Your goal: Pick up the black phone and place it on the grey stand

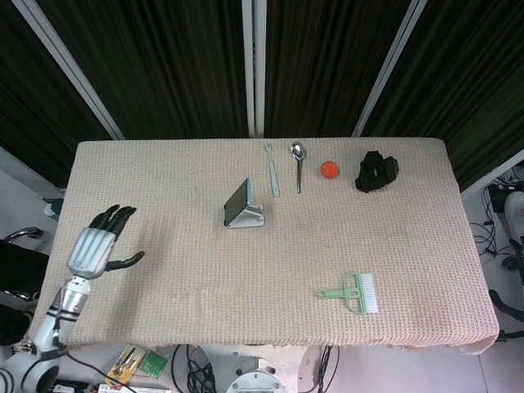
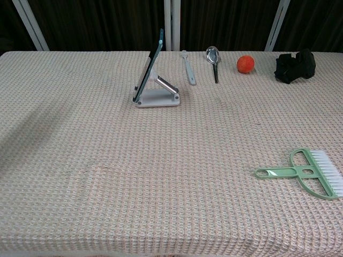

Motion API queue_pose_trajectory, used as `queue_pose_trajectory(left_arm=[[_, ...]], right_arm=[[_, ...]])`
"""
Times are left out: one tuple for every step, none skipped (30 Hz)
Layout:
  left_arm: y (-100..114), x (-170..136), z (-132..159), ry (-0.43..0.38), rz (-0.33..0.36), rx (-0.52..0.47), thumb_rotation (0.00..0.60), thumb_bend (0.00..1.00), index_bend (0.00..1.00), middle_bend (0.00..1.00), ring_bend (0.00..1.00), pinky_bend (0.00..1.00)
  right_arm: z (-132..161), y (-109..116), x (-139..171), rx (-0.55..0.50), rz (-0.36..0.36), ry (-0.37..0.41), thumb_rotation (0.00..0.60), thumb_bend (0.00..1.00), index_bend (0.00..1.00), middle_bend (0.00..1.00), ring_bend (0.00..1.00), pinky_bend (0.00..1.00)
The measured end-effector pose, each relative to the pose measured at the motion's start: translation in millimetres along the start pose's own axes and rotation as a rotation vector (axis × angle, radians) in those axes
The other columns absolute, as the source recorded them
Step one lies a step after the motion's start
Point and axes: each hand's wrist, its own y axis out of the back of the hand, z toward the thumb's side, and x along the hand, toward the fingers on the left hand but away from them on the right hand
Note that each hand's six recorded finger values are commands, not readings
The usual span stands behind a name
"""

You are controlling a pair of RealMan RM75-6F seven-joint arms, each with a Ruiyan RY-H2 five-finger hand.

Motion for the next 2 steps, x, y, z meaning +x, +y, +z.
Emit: queue_pose_trajectory(left_arm=[[5, -13, -8, 0.028, -0.001, 0.032, 0.000, 0.10, 0.09, 0.11, 0.07, 0.20], [11, -29, -17, 0.062, 0.001, 0.063, 0.000, 0.10, 0.09, 0.11, 0.07, 0.20]], right_arm=[[1, -2, 0, -0.002, -0.002, 0.006, 0.600, 0.15, 0.00, 0.00, 0.00, 0.00], [2, -3, 0, -0.003, -0.002, 0.011, 0.600, 0.15, 0.00, 0.00, 0.00, 0.00]])
